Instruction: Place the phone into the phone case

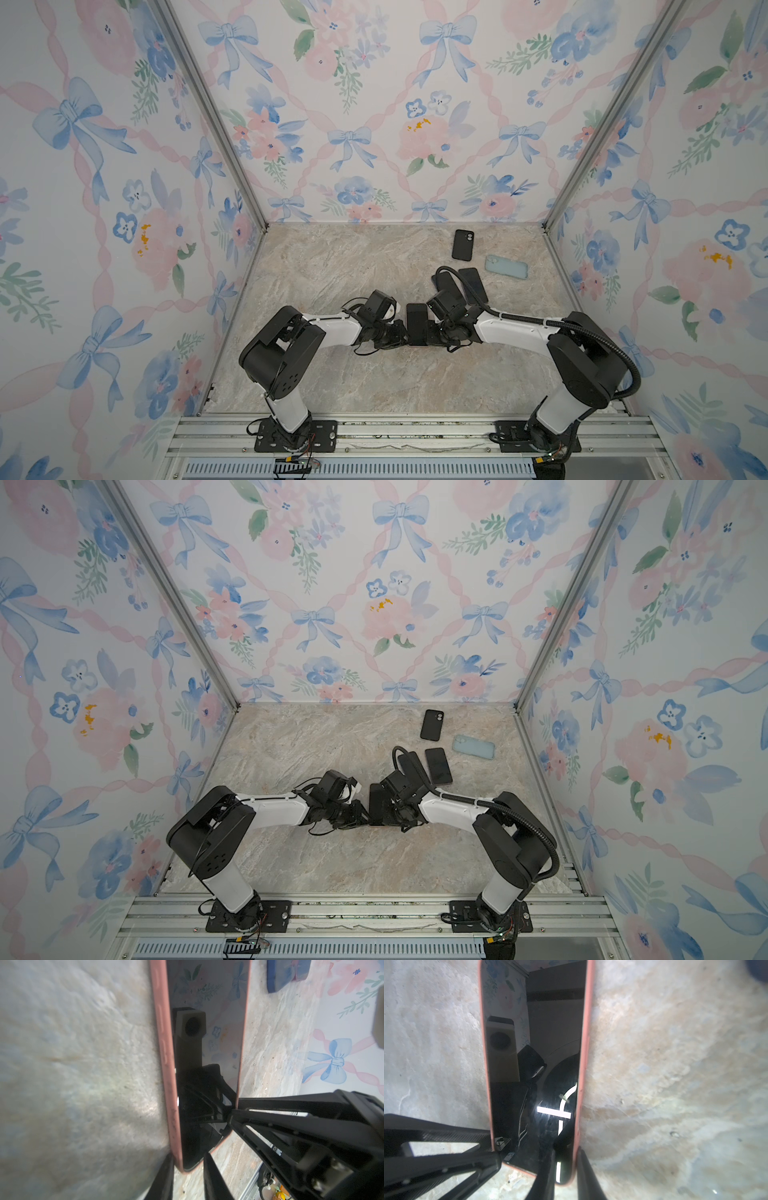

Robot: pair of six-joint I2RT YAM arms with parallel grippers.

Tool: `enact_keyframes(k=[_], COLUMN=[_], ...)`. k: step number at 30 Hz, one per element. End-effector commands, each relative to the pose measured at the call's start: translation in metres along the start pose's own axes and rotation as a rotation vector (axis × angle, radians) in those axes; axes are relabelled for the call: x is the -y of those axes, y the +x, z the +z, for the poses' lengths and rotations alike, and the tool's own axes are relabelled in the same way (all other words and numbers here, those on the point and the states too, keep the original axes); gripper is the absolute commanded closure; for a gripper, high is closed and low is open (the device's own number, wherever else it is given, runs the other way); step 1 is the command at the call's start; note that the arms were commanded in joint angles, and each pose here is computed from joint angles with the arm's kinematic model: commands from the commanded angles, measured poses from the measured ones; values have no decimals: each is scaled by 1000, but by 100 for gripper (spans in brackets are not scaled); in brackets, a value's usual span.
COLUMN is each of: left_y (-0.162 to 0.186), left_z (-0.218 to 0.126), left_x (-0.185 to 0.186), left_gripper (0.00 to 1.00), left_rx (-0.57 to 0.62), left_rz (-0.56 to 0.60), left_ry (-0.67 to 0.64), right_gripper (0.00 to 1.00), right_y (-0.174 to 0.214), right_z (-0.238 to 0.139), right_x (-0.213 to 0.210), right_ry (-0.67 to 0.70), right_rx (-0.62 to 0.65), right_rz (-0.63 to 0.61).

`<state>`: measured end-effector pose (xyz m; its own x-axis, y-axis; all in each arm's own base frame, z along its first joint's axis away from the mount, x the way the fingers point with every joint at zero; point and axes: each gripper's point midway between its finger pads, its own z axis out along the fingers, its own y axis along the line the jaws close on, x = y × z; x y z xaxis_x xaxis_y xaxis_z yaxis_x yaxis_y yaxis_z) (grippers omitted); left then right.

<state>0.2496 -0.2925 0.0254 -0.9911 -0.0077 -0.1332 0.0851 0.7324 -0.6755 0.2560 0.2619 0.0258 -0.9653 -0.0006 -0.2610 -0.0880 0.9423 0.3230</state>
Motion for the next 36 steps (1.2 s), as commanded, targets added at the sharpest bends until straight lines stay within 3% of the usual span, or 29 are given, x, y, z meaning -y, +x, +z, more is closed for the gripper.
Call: enact_keyframes(k=[1,7,15,24,36], left_y=[8,9,2,12,8], left_z=[5,-6,-23,-35,-50], left_x=[-7,-19,-20,-36,-45], left_gripper=[74,73,67,55,36], left_rx=[-20,1,42,41,65], left_rz=[2,16,42,51,64], left_ry=[-29,-99,-124,-165,-175], right_gripper=[80,72,66,57,25], right_y=[8,-3,-6,-15,-25], right_z=[6,-19,-24,-36,-26], right_x=[-4,-3,-3,-9,-14], right_ry=[2,43,90,140,224], right_rx=[-25,22,41,96,118], right_rz=[-24,-51,-72,-87,-84])
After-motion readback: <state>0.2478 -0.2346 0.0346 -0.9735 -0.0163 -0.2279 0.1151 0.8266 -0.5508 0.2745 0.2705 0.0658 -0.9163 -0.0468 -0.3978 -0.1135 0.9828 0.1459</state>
